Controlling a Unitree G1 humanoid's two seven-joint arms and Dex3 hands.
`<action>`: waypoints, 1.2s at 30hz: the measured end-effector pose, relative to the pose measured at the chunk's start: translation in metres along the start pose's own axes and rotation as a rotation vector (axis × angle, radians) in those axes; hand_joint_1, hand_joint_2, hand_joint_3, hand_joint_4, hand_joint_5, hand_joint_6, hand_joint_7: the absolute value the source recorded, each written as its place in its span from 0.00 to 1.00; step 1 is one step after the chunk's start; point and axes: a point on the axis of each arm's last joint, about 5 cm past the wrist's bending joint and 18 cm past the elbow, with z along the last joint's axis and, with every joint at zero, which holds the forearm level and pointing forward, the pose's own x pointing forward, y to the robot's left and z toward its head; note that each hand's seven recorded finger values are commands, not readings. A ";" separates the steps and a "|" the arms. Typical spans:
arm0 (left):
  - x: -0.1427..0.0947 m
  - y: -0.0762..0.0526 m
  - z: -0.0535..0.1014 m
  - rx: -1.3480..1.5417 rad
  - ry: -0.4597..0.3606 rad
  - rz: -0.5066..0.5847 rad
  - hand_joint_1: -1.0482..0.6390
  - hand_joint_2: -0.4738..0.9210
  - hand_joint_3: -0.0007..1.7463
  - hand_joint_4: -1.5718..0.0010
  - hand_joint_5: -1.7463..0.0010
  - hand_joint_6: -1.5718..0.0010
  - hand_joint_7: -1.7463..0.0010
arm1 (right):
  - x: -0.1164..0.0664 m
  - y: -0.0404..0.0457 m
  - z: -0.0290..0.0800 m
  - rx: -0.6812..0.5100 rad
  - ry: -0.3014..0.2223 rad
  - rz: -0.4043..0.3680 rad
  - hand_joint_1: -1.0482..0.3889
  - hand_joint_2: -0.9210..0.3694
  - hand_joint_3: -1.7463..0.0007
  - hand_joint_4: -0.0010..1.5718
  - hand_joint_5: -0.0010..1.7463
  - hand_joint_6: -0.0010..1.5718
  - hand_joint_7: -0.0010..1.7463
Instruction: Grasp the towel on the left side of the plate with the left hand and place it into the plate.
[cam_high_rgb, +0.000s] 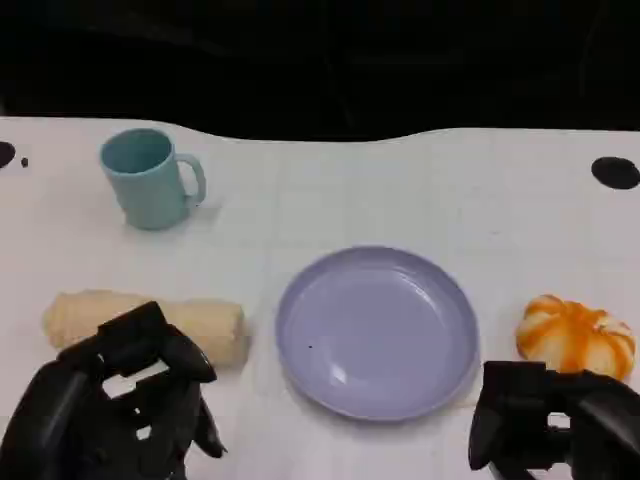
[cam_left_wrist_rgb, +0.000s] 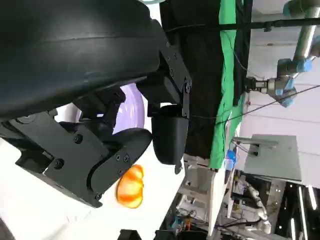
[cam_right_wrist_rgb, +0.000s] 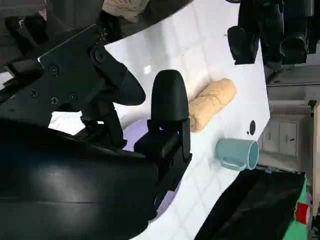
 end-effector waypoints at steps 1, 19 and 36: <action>0.000 0.000 0.000 0.000 0.000 0.000 0.54 0.66 0.74 0.42 0.07 0.47 0.18 | 0.000 0.0000 0.000 -0.001 0.000 0.001 0.70 0.32 0.28 0.46 1.00 0.41 0.87; 0.000 0.000 0.000 0.000 0.001 0.004 0.54 0.66 0.73 0.42 0.07 0.48 0.18 | 0.001 0.0000 0.000 -0.003 0.000 0.002 0.70 0.32 0.29 0.46 1.00 0.40 0.86; 0.001 0.001 0.000 -0.001 0.006 0.014 0.51 0.74 0.56 0.48 0.20 0.47 0.38 | 0.001 -0.0001 0.001 -0.003 0.004 0.002 0.68 0.32 0.29 0.46 0.99 0.41 0.86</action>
